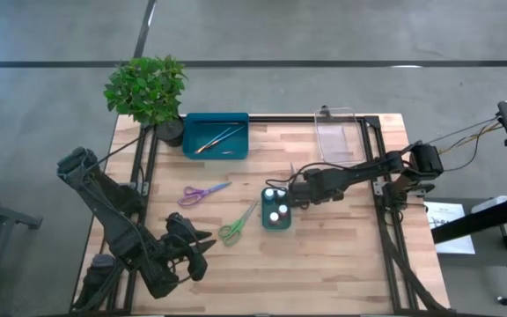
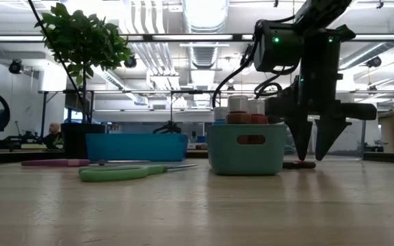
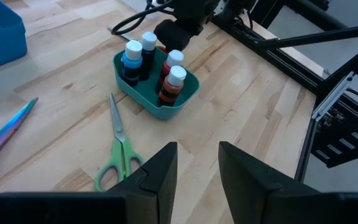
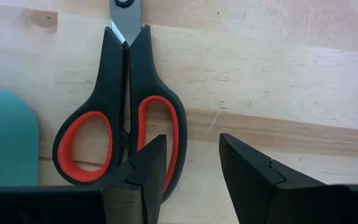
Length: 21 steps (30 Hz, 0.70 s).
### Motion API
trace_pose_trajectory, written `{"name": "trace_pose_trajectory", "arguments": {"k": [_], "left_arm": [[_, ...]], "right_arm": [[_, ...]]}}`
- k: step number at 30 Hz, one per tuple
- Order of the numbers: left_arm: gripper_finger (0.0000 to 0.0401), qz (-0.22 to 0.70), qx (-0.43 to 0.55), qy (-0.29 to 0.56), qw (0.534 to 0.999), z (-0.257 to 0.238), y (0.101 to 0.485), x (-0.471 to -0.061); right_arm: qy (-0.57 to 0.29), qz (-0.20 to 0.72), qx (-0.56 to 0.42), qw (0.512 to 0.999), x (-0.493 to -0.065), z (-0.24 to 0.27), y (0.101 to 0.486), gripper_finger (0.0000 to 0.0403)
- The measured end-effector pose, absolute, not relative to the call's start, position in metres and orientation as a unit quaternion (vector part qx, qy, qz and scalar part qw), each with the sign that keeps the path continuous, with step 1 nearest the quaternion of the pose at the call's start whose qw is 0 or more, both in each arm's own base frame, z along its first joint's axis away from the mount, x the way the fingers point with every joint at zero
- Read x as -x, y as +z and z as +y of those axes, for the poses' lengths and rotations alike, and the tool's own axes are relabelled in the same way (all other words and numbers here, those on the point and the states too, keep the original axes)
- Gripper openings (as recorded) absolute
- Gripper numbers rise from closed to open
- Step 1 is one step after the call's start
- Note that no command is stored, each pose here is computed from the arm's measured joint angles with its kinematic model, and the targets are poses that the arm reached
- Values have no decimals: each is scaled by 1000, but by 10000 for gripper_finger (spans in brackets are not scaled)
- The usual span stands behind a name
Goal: Pick & Place Paint Supplies
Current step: Put the right black scissors into the transparent bin
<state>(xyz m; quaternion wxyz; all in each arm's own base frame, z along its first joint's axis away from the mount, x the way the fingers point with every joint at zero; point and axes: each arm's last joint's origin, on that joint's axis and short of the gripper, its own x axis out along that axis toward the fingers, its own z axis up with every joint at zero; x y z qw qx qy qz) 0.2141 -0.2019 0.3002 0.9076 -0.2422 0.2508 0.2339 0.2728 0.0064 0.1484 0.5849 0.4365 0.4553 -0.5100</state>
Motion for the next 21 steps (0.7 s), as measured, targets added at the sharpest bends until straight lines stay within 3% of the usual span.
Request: {"name": "trace_pose_trajectory", "arguments": {"k": [21], "left_arm": [[127, 251, 241, 234, 908, -202, 300, -214]], "right_arm": [[-498, 452, -455, 584, -270, 3, 138, 146]]}}
